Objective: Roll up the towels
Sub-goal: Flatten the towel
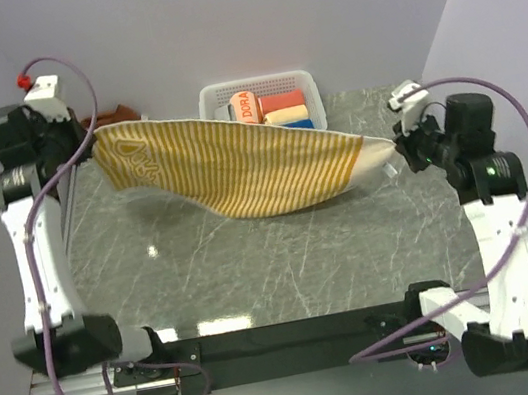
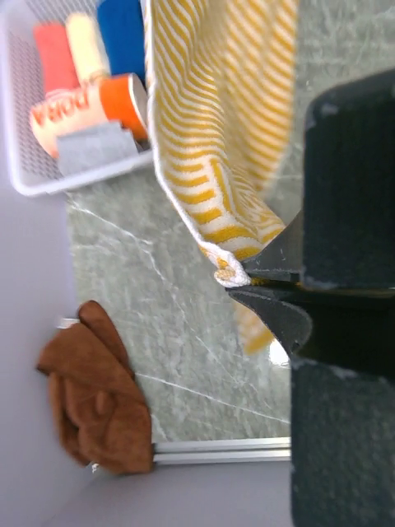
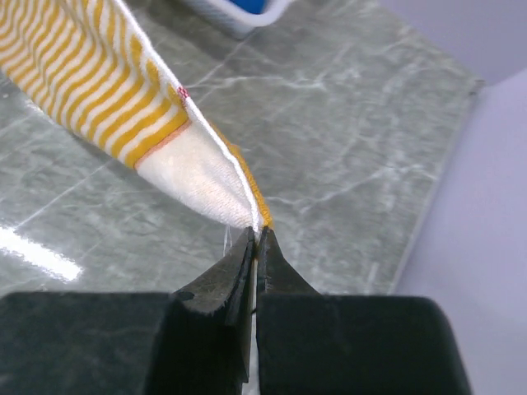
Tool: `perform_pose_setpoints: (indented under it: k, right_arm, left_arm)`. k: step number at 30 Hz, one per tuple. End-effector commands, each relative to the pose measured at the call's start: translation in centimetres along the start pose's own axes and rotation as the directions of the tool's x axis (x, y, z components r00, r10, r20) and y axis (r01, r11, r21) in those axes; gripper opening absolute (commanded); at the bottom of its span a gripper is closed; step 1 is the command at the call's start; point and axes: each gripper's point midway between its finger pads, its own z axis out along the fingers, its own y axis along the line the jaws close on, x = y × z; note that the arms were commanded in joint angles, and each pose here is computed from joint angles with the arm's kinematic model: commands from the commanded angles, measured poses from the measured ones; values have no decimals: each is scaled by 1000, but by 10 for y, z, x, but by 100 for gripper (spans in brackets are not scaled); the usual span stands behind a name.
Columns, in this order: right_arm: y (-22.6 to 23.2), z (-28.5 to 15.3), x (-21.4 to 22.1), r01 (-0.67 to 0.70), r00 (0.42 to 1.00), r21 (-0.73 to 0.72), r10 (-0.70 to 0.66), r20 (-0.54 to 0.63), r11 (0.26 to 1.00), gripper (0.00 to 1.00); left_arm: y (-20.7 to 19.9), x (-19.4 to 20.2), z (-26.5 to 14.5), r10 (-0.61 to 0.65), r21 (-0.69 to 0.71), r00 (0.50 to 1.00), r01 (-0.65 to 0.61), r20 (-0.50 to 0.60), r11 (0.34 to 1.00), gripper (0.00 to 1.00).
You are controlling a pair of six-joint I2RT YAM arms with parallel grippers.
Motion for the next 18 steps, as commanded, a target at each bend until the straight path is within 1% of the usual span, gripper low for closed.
perform_pose_setpoints:
  k: [1,2,3,4,5,6,8,9,12,14,15,16,17,18]
  right_arm:
    - [-5,-46,-12,44,996,91,-51,78,995,0]
    - [-4,-53,-11,50,995,110,-60,85,993,0]
    - [-1,-66,-10,60,991,140,-76,107,988,0]
    - [-1,-73,-9,65,990,163,-84,117,984,0]
    - [-1,-80,-7,66,989,187,-88,117,980,0]
    - [2,-93,-8,66,985,217,-99,142,974,0]
    - [3,-107,-6,62,983,257,-104,151,964,0]
    - [3,-116,-8,56,980,279,-106,166,959,0]
    - [4,-142,-10,64,972,346,-136,190,936,0]
    - [1,-142,-5,66,977,360,-134,166,931,0]
    - [-3,-135,1,71,983,365,-127,133,928,0]
    - [-9,-130,1,70,983,377,-128,130,924,0]
    - [-12,-123,3,72,985,377,-125,118,923,0]
    - [-16,-105,11,67,992,353,-101,78,933,0]
  left_arm:
    - [-16,-2,-46,-25,28,998,23,63,999,0]
    - [-13,8,-54,-38,12,998,37,58,999,0]
    - [-21,2,-77,-15,3,995,15,103,1000,0]
    - [-23,4,-86,-8,-5,993,9,117,1000,0]
    - [-24,15,-91,-13,-13,994,14,109,1000,0]
    - [-31,12,-111,9,-32,989,-4,149,999,0]
    - [-35,21,-123,1,-51,988,7,156,999,0]
    - [-41,19,-138,10,-65,982,2,186,998,0]
    - [-47,22,-154,-5,-80,979,21,202,997,0]
    - [-46,27,-153,-16,-88,984,32,177,996,0]
    - [-40,29,-148,-25,-102,987,42,161,994,0]
    - [-35,34,-142,-36,-113,989,53,142,992,0]
    - [-33,37,-136,-43,-114,991,58,130,992,0]
    - [-27,38,-126,-46,-113,992,60,122,992,0]
